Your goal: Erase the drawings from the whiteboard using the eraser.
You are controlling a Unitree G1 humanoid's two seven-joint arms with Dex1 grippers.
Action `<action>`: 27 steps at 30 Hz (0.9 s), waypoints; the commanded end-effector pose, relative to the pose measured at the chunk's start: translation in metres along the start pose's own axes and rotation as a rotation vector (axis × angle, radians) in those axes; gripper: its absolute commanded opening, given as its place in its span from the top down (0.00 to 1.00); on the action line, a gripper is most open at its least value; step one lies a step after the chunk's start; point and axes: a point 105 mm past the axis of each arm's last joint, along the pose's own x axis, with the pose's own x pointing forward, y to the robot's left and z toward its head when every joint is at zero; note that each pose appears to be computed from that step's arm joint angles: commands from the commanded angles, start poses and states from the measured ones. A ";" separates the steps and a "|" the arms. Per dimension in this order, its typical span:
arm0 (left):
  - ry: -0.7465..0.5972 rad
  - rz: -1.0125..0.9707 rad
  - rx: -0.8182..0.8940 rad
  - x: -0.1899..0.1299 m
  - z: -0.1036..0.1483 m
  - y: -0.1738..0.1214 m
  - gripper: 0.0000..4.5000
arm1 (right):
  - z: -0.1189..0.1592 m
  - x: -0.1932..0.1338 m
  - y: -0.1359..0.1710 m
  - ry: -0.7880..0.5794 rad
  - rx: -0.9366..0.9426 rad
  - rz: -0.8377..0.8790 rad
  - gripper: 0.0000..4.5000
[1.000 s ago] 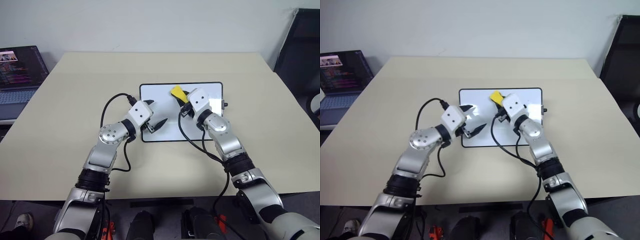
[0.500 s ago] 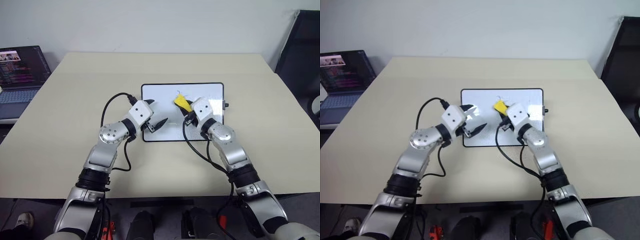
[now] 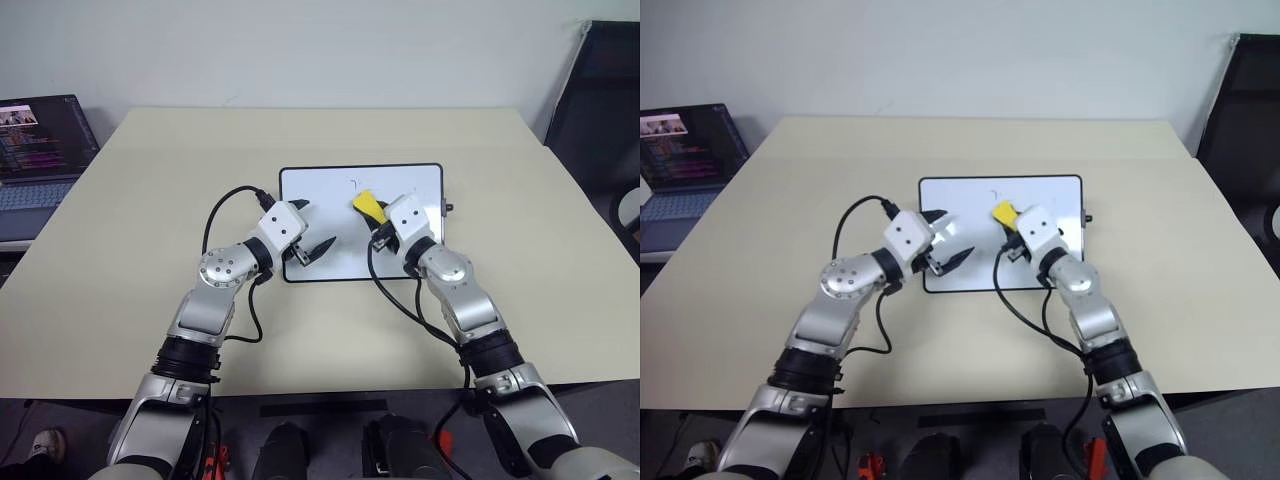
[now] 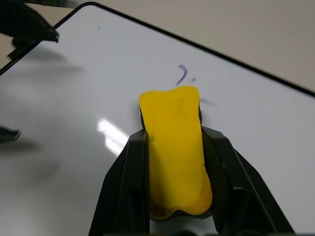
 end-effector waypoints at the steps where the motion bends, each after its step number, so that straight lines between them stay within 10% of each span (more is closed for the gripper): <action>1: -0.049 0.007 0.031 0.001 0.015 0.006 0.00 | 0.018 0.010 -0.011 -0.060 -0.014 -0.042 0.75; 12: -0.043 0.014 0.033 0.000 0.014 0.007 0.00 | 0.033 0.028 0.004 -0.114 -0.008 -0.007 0.75; 27: -0.044 -0.002 0.018 0.002 0.014 0.003 0.00 | -0.027 -0.012 -0.040 0.125 -0.057 -0.139 0.75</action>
